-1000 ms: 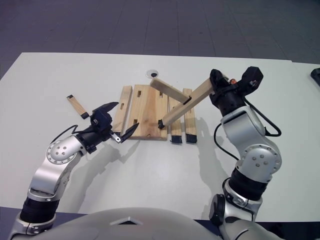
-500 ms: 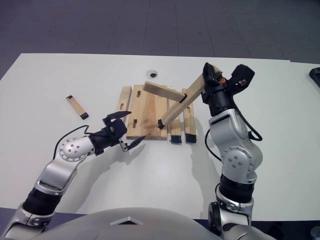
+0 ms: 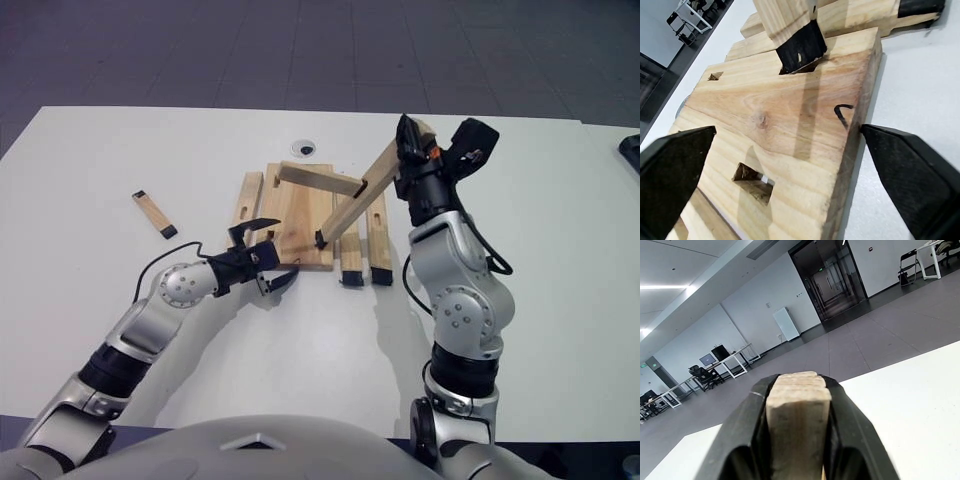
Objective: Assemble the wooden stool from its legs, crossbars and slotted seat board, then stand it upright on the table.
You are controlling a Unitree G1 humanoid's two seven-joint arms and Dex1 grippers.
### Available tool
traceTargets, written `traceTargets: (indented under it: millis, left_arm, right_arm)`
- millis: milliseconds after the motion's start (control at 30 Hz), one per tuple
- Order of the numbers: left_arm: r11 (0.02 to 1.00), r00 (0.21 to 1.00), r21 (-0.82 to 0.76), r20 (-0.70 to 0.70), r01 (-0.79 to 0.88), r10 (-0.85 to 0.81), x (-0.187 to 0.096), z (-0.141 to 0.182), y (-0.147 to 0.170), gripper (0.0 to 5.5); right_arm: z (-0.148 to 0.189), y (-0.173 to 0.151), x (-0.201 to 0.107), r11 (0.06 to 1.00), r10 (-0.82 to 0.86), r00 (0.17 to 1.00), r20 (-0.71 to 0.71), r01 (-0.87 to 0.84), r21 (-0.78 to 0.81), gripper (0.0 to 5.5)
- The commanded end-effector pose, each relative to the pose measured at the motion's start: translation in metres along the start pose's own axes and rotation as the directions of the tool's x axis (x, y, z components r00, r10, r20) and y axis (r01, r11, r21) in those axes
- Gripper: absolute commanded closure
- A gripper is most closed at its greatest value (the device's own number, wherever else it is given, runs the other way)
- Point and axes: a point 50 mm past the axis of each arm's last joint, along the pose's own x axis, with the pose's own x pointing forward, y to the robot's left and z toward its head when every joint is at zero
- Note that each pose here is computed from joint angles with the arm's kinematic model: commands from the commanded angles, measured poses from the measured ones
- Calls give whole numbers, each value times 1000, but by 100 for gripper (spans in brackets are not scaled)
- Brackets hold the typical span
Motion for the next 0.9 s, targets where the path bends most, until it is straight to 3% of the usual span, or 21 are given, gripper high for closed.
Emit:
traceTargets:
  millis: [33,367,667,767,900]
  left_arm:
    - [1000,1000,16,-11,-26,26,8,0,8,10]
    - [994,992,-10,56,-112,113,17,8,26,10]
    - [933,921,-327,298,-150,252,-26,59,44,10]
    - [818,846,-503,273,-280,458,-55,52,74,10]
    - [437,577,-757,97,-486,811,-90,24,127,10]
  right_arm:
    - [-3,4,4,999,19,1000,-4,-19,-29,446]
    - [2,9,15,997,51,997,60,-48,-52,447]
    - [25,12,17,999,34,978,205,-42,35,447]
    - [17,4,19,997,-22,980,200,7,73,447]
    - [0,-8,18,991,-89,981,174,71,110,447]
